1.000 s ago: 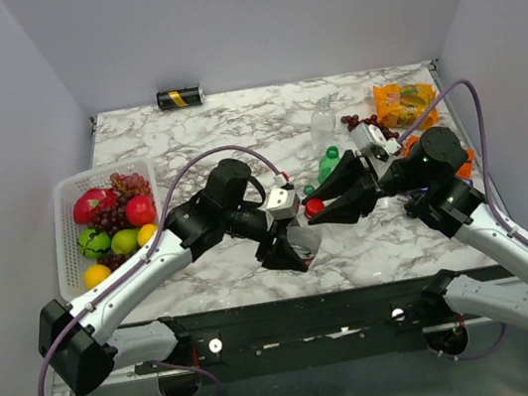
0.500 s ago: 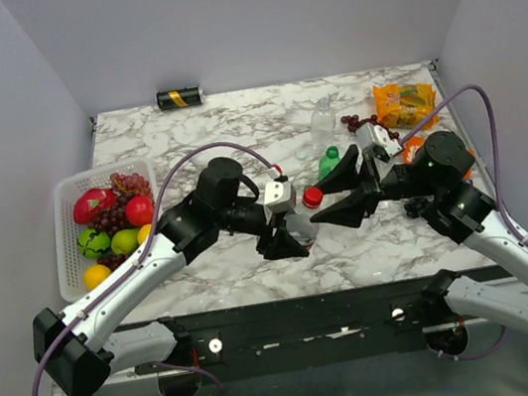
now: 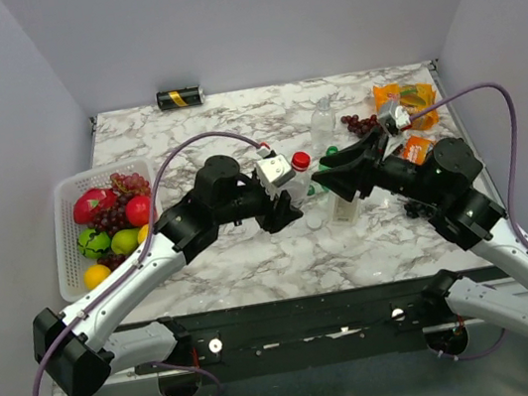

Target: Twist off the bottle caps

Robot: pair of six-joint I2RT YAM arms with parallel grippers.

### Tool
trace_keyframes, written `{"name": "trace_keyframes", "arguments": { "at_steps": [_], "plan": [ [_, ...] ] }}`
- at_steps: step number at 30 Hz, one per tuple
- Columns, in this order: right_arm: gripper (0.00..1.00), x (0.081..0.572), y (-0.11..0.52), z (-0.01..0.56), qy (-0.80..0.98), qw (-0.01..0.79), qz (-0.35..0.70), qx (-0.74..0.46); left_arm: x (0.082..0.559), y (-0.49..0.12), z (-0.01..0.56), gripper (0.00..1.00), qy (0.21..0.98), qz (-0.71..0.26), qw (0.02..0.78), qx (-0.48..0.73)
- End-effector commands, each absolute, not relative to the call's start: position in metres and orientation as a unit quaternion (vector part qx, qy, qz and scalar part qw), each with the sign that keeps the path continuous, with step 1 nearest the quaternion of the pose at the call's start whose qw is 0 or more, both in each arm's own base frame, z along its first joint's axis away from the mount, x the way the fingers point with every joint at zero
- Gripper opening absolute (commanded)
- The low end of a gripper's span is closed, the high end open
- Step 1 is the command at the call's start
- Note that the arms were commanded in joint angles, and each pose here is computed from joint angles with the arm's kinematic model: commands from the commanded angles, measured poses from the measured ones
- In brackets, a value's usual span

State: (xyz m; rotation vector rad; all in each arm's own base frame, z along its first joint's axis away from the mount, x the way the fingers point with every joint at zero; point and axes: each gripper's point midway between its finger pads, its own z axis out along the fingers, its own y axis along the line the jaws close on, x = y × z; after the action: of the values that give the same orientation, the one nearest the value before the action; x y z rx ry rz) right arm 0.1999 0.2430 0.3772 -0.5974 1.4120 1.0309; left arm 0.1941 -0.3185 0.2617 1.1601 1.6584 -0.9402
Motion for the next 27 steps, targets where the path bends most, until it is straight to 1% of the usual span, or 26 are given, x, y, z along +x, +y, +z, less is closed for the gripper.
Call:
{"name": "trace_keyframes", "arguments": {
  "at_steps": [1, 10, 22, 27],
  "plan": [
    [0.55, 0.212, 0.247, 0.386, 0.611, 0.608, 0.459, -0.217, 0.215, -0.318, 0.26, 0.32, 0.69, -0.35, 0.462, 0.433],
    [0.54, 0.217, 0.264, 0.387, 0.605, 0.592, 0.483, -0.223, 0.218, -0.32, 0.252, 0.31, 0.698, -0.346, 0.453, 0.434],
    [0.54, 0.234, 0.263, 0.384, 0.624, 0.601, 0.458, -0.2, 0.213, -0.324, 0.247, 0.31, 0.699, -0.346, 0.443, 0.441],
    [0.54, 0.233, 0.265, 0.387, 0.618, 0.6, 0.466, -0.205, 0.213, -0.325, 0.244, 0.31, 0.702, -0.342, 0.44, 0.444]
  ]
}}
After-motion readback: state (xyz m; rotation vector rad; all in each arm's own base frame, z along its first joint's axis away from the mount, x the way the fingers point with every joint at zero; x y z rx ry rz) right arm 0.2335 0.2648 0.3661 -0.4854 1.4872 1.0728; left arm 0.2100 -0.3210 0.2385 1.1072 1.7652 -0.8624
